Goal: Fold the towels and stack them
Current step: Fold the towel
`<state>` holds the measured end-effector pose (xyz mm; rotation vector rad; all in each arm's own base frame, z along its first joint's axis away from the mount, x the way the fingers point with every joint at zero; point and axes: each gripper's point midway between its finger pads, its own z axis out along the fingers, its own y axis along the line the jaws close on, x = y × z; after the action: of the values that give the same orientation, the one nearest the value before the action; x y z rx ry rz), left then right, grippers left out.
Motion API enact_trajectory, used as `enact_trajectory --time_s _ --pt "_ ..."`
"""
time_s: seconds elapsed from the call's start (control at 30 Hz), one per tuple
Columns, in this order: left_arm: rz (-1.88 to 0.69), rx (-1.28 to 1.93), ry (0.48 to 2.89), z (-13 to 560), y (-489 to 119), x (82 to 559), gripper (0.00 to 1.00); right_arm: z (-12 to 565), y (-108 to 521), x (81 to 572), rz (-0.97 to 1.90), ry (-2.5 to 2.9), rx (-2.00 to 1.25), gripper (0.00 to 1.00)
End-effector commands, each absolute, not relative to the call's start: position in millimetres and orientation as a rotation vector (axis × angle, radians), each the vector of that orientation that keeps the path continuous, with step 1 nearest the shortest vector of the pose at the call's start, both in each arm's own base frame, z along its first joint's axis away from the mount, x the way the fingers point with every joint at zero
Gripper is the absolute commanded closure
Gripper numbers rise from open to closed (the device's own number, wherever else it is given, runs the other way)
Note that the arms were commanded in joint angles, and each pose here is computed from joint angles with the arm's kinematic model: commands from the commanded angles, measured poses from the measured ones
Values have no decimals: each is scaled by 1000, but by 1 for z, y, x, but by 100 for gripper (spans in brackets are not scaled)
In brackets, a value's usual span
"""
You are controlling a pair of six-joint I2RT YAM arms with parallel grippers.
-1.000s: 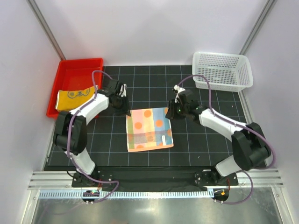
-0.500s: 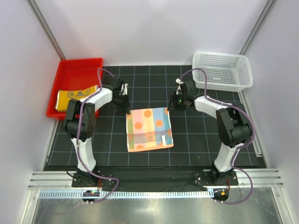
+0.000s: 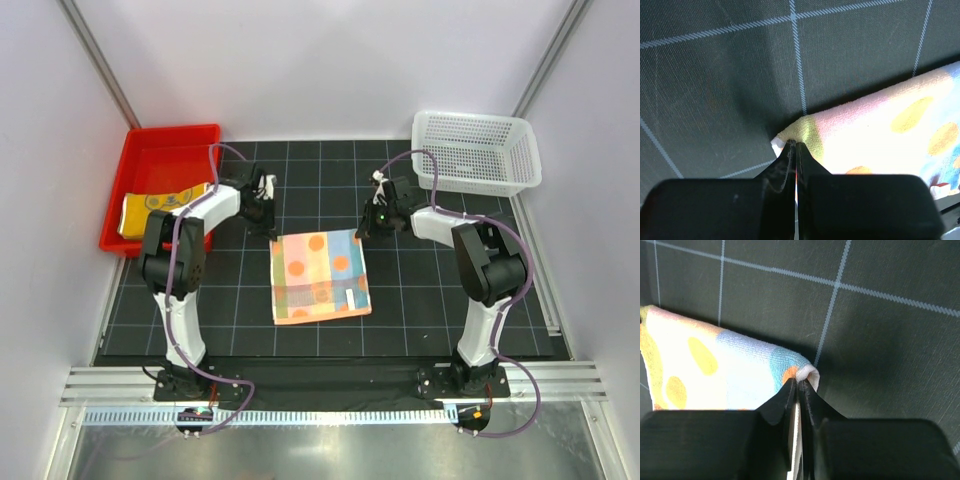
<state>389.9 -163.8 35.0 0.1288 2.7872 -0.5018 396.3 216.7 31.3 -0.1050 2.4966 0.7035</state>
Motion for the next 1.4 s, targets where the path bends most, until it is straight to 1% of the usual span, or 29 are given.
enact_trajectory --time_s 0.0,0.1,0.27,0.3,0.37,0.4,0.47,0.57,0.73,0.8,0.83,0.87,0.9,0.93,1.03,1.1,1.13,1.17,1.23,1.27,1.33,1.37 --pt "-551 156 2733 42 -168 408 100 41 219 414 725 2426 -106 89" --pt "-547 134 2714 43 -166 414 100 38 216 414 722 2427 -100 93" --pt "-528 108 2703 54 -163 418 99 34 215 412 724 2435 -103 93" --pt "-487 98 2702 54 -158 417 84 34 216 411 724 2436 -106 93" --pt "-461 96 2673 63 -154 419 71 33 216 410 727 2438 -103 93" --pt "-447 94 2674 63 -152 417 62 33 216 409 729 2442 -102 93" --pt "-434 95 2679 60 -149 415 59 34 216 409 732 2439 -101 94" --pt "-444 107 2700 51 -150 411 58 34 217 410 731 2437 -109 94" --pt "-465 112 2722 41 -154 415 60 36 216 414 725 2428 -107 94" --pt "-469 110 2733 37 -156 417 63 35 214 414 721 2430 -107 93" --pt "-470 107 2738 36 -156 418 69 35 214 414 717 2429 -112 93" --pt "-472 113 2725 39 -158 423 88 34 212 415 706 2429 -110 93" --pt "-467 115 2723 38 -158 426 95 32 210 415 694 2431 -112 94" --pt "-465 114 2720 39 -158 429 100 30 208 417 678 2432 -116 94" --pt "-495 100 2710 40 -160 440 100 28 203 418 660 2440 -110 94" --pt "-547 110 2715 39 -167 443 100 31 203 418 663 2445 -106 88" --pt "-555 111 2717 38 -168 443 100 38 204 418 666 2435 -98 82" --pt "-562 110 2720 37 -169 443 100 43 202 415 665 2442 -70 69" --pt "-567 109 2721 36 -169 443 100 59 196 413 634 2437 -7 56" --pt "-569 110 2717 37 -170 444 100 58 193 402 632 2494 65 48" --pt "-571 108 2719 37 -170 444 100 59 187 388 620 2533 140 44" --pt "-574 105 2718 37 -170 444 100 56 183 369 619 2561 181 41"
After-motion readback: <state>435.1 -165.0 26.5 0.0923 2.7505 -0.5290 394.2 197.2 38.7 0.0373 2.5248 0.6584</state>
